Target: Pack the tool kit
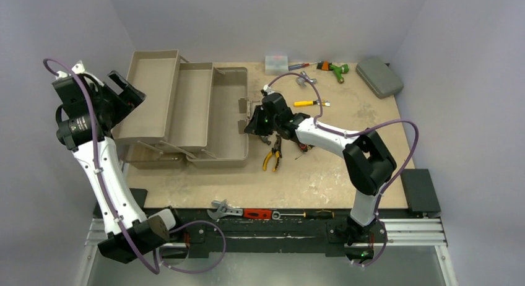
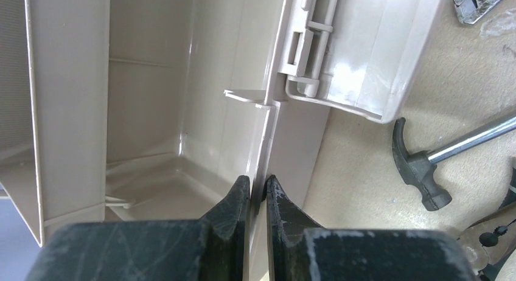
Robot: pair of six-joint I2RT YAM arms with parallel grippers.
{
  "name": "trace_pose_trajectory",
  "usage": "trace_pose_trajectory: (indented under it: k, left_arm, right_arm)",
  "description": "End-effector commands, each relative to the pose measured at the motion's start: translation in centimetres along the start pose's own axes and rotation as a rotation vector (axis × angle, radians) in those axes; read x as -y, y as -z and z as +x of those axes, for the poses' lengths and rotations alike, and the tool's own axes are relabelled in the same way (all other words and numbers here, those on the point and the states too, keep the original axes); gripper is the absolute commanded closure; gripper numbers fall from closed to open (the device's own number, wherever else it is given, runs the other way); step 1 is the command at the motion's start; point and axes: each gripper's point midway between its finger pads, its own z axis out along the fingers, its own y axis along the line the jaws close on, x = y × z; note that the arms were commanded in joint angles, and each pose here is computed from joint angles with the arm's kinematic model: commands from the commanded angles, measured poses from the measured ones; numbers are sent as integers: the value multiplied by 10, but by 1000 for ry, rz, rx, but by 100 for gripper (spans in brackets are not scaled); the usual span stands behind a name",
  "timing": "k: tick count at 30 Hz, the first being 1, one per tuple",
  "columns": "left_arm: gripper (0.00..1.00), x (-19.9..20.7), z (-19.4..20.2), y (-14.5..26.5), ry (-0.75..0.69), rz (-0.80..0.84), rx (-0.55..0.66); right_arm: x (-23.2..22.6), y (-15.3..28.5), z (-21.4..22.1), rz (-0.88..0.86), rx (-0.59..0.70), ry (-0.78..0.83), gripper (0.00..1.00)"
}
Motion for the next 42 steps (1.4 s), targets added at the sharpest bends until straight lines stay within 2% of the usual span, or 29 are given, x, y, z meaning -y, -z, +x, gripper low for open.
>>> trace_pose_trajectory:
  k: [1, 10, 16, 20, 23, 25, 28, 33, 39, 40, 42]
  left_arm:
    - [7, 41, 8, 26, -79, 128, -9]
    - [9, 113, 91, 36, -258, 330, -197]
    - [10, 115, 156, 54, -375, 371, -358]
    - [10, 89, 198, 70, -431, 327, -473]
    - [12, 69, 222, 77, -413, 309, -494]
    - [16, 63, 240, 80, -381, 329, -517]
    - [17, 51, 265, 80, -359, 315, -538]
    - [17, 39, 301, 59, -309, 283, -508]
    - [17, 32, 318, 26, -273, 276, -402]
    - [17, 35, 320, 23, -286, 295, -393]
    - [17, 34, 321, 17, -308, 295, -376]
  right_arm:
    - [-23, 9, 2, -62, 2, -7, 100]
    - [23, 22, -18, 48, 107, -121, 100]
    - [38, 33, -37, 62, 144, -115, 100]
    - [28, 38, -41, 31, 123, -57, 72]
    - [19, 45, -46, 6, 130, -25, 65]
    - [15, 53, -50, -3, 140, 4, 58]
    - [13, 69, -55, 6, 160, 55, 48]
    - [33, 94, -53, 108, 187, 114, 45]
    - [77, 104, -27, 254, 162, 138, 43]
    - [85, 103, -20, 271, 146, 138, 41]
    - [102, 101, -6, 316, 119, 138, 31]
